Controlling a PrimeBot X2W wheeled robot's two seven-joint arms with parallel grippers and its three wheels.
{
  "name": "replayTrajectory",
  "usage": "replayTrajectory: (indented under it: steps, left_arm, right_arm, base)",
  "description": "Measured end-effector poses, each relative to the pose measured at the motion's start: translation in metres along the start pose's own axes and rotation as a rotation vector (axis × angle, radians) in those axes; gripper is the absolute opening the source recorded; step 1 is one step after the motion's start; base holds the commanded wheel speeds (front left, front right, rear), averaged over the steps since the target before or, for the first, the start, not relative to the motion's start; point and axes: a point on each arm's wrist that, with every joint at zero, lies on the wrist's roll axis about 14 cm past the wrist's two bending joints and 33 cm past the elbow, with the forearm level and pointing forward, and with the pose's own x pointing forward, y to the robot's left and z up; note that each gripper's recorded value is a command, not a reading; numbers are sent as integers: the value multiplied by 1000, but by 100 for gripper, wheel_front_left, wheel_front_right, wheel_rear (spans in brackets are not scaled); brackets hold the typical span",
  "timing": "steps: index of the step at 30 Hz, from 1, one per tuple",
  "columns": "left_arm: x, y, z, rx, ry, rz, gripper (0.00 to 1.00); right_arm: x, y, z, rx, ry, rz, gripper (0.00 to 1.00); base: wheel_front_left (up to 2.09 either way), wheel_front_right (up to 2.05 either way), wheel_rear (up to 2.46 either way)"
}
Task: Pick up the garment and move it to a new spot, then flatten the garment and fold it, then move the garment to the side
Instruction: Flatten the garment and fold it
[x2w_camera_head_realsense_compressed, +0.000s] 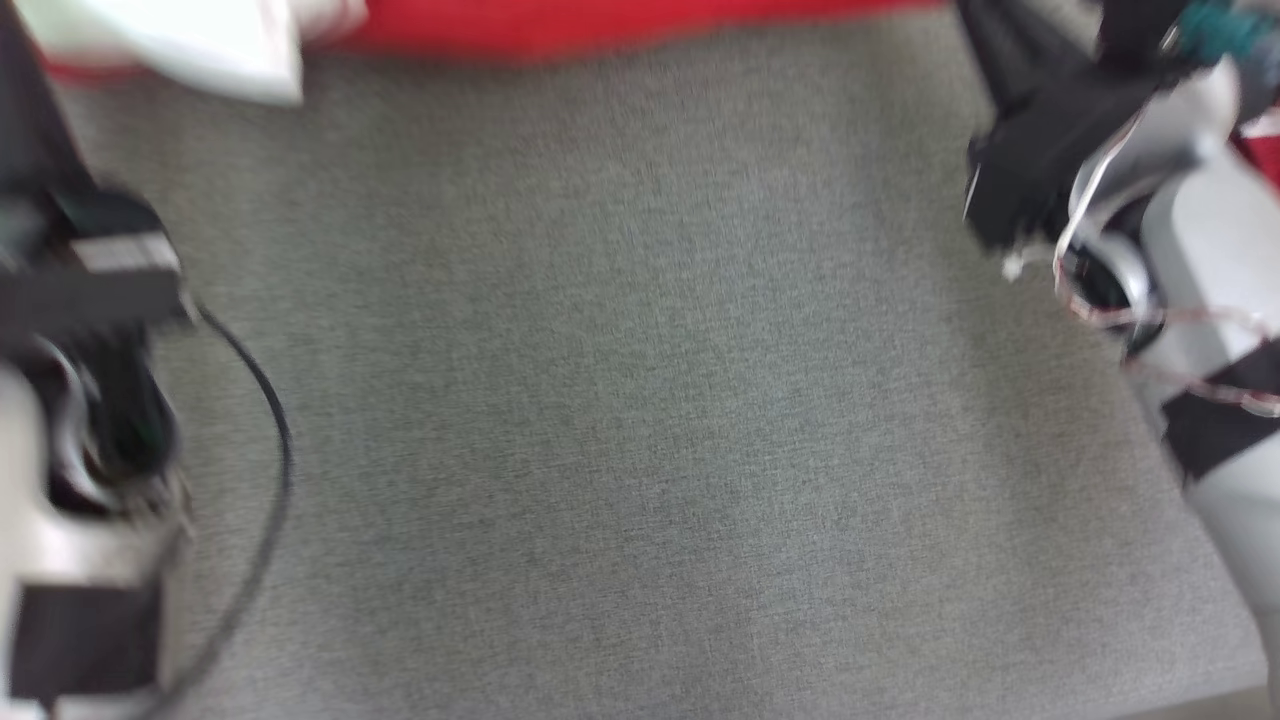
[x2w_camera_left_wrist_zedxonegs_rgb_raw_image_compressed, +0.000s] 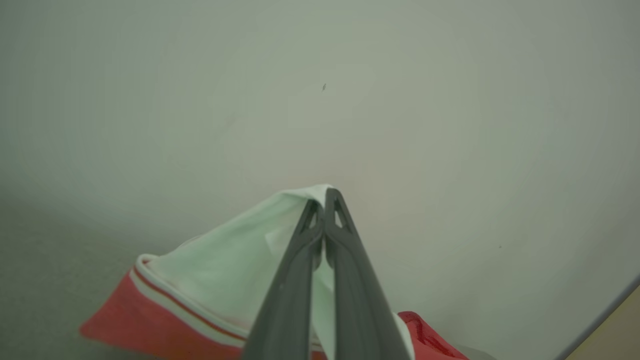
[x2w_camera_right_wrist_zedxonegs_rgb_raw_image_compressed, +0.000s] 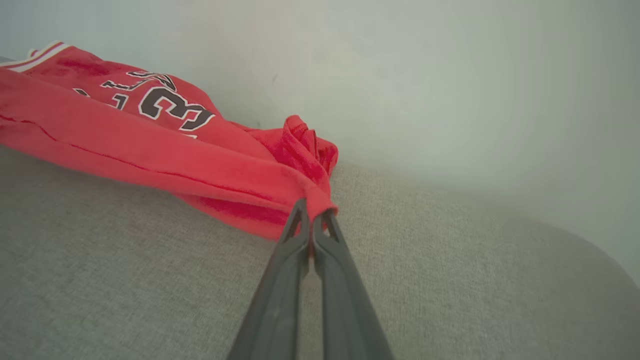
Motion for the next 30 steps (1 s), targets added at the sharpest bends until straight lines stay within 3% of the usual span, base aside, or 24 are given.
replayTrajectory:
  steps: [6,17,30]
  left_arm:
    - [-64,5,-16,-76,110,110,0]
    - [-168,-4,-19,-186,201,272,0]
    - [-253,-9,-21,-262,381,369,0]
  right_arm:
    - [-35,12,-23,109,102,9,0]
    - [-97,23,-51,283,153,-40,0]
    - [-146,41,-67,432,175,-70,0]
  base:
    - [0,0,0]
    - [0,0,0]
    - [0,0,0]
